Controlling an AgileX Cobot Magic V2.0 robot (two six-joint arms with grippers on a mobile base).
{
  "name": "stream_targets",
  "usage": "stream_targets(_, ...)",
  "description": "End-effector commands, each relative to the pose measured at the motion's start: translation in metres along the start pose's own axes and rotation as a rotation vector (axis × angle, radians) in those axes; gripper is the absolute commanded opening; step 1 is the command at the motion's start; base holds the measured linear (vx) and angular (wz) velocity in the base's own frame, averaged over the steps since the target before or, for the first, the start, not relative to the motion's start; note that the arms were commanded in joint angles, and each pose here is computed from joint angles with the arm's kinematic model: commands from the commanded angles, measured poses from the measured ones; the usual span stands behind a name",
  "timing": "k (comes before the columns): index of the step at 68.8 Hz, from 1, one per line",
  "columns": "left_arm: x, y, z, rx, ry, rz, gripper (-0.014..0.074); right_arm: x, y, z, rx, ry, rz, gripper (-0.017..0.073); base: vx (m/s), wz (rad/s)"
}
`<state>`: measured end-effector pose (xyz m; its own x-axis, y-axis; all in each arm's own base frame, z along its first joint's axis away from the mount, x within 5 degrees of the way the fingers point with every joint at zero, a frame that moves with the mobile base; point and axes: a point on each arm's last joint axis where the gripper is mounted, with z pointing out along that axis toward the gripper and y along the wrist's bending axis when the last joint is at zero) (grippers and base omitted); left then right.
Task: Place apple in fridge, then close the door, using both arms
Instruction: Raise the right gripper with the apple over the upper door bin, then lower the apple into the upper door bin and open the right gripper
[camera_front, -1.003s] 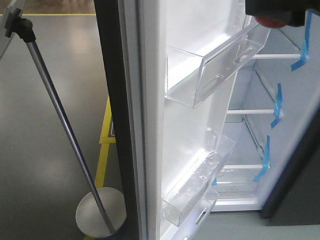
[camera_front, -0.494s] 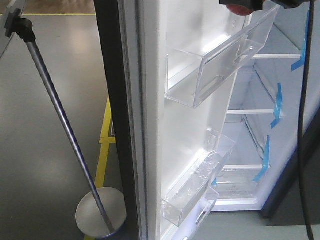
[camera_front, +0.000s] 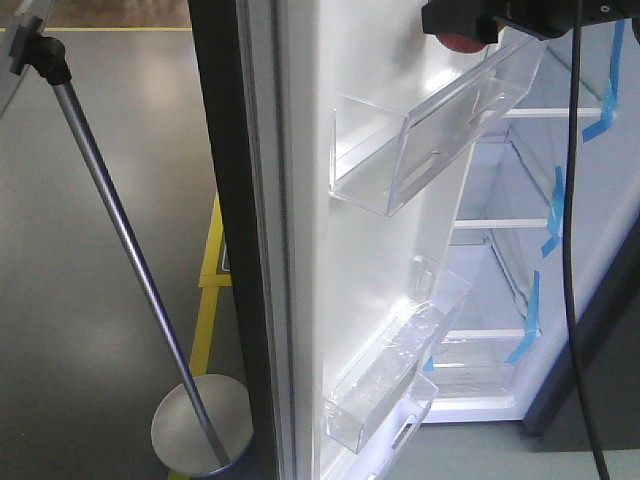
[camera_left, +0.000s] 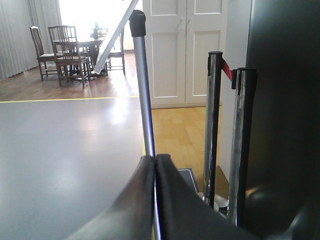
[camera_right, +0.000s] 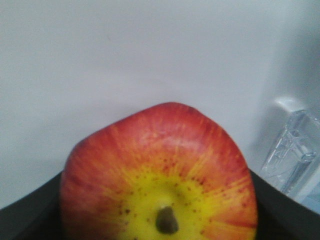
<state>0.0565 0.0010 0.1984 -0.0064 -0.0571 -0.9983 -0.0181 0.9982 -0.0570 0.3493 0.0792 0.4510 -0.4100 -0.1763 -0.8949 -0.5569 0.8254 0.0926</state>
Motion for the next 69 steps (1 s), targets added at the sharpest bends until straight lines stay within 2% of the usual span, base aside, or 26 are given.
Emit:
stream_targets(1, -0.012, -0.001, -0.002, 0.014, -0.098, -0.011, -0.0006, -0.016, 0.004, -0.018, 0.022, -0.1, -0.007, 0.0473, 0.0, 0.0)
stream_targets(12, -0.012, -0.001, -0.002, 0.014, -0.098, -0.011, -0.0006, -0.016, 0.004, -0.018, 0.021, -0.099, -0.007, 0.0573, 0.0, 0.0)
stream_targets(20, -0.012, -0.001, -0.002, 0.014, -0.098, -0.011, -0.0006, -0.016, 0.004, -0.018, 0.021, -0.098, -0.007, 0.0606, 0.0, 0.0)
stream_targets(32, -0.012, -0.001, -0.002, 0.014, -0.098, -0.011, -0.0006, -0.019, 0.008, -0.026, 0.023, -0.114, -0.013, 0.0603, 0.0, 0.0)
stream_targets(50, -0.012, -0.001, -0.002, 0.014, -0.098, -0.011, -0.0006, -0.028, 0.033, -0.071, -0.008, -0.153, -0.02, 0.0582, 0.0, 0.0)
stream_targets(55, -0.012, -0.001, -0.002, 0.014, -0.098, -0.011, -0.0006, -0.028, 0.041, -0.084, -0.015, -0.16, -0.007, 0.0573, 0.0, 0.0)
stream_targets(64, -0.012, -0.001, -0.002, 0.014, -0.098, -0.011, -0.0006, -0.014, 0.053, -0.102, -0.024, -0.166, 0.012, 0.0553, 0.0, 0.0)
stream_targets(69, -0.012, -0.001, -0.002, 0.014, -0.098, -0.011, -0.0006, -0.001, 0.06, -0.109, -0.029, -0.166, 0.002, 0.0548, 0.0, 0.0)
